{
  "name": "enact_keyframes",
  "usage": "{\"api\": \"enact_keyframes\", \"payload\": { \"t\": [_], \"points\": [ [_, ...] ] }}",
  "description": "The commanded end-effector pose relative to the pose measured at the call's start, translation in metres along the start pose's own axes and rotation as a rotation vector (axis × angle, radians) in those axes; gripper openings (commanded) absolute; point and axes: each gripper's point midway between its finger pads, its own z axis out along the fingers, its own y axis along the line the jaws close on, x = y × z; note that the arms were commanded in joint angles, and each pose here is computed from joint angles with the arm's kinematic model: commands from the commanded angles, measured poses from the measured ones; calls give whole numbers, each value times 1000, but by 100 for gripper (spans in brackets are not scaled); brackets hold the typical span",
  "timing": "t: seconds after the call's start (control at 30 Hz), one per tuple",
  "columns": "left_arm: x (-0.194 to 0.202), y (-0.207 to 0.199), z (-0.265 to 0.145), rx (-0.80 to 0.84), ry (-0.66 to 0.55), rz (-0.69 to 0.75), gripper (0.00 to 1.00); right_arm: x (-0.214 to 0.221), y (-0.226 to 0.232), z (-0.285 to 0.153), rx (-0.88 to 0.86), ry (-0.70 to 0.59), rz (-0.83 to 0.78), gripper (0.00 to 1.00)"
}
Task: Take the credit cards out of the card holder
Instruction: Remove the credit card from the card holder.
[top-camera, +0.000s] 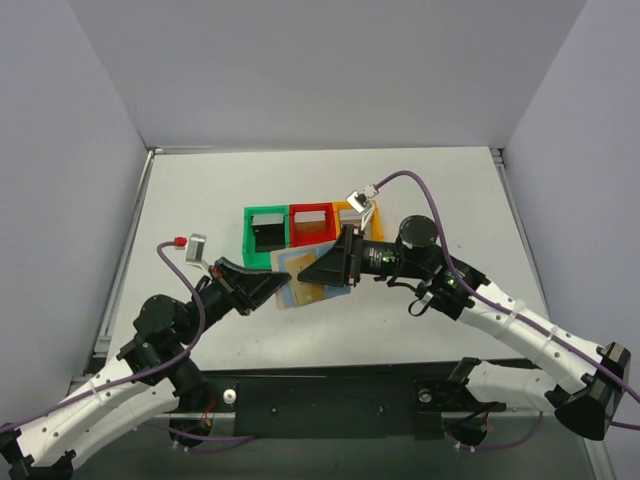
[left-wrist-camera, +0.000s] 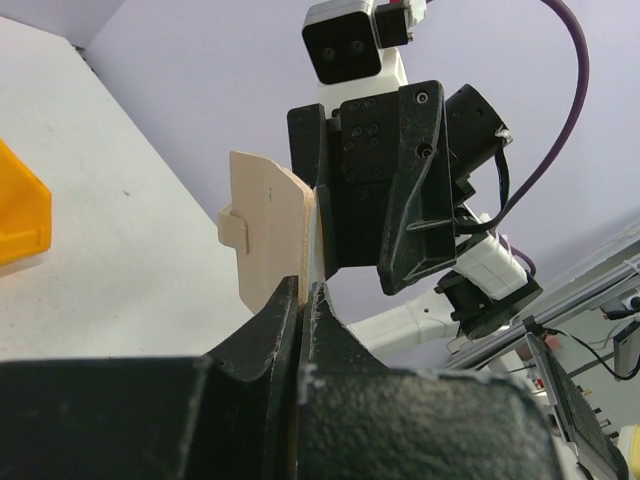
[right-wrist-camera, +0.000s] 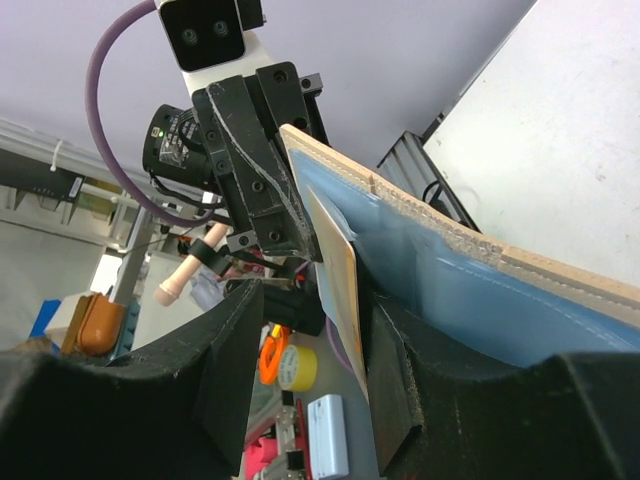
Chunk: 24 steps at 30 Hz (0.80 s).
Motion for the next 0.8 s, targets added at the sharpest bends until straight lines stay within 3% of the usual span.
{"api": "enact_keyframes", "payload": {
  "t": [0.0, 0.3, 0.77],
  "points": [
    [-9, -19, 4, 68, -25, -15, 0, -1, 21, 4, -117, 11, -5, 39],
    [-11, -21, 4, 71, -32, -9, 0, 6, 28, 8, -176, 72, 38, 39],
    [-14, -16, -2, 44, -46, 6, 0, 4, 30, 1, -184, 67, 33, 36]
  ]
}}
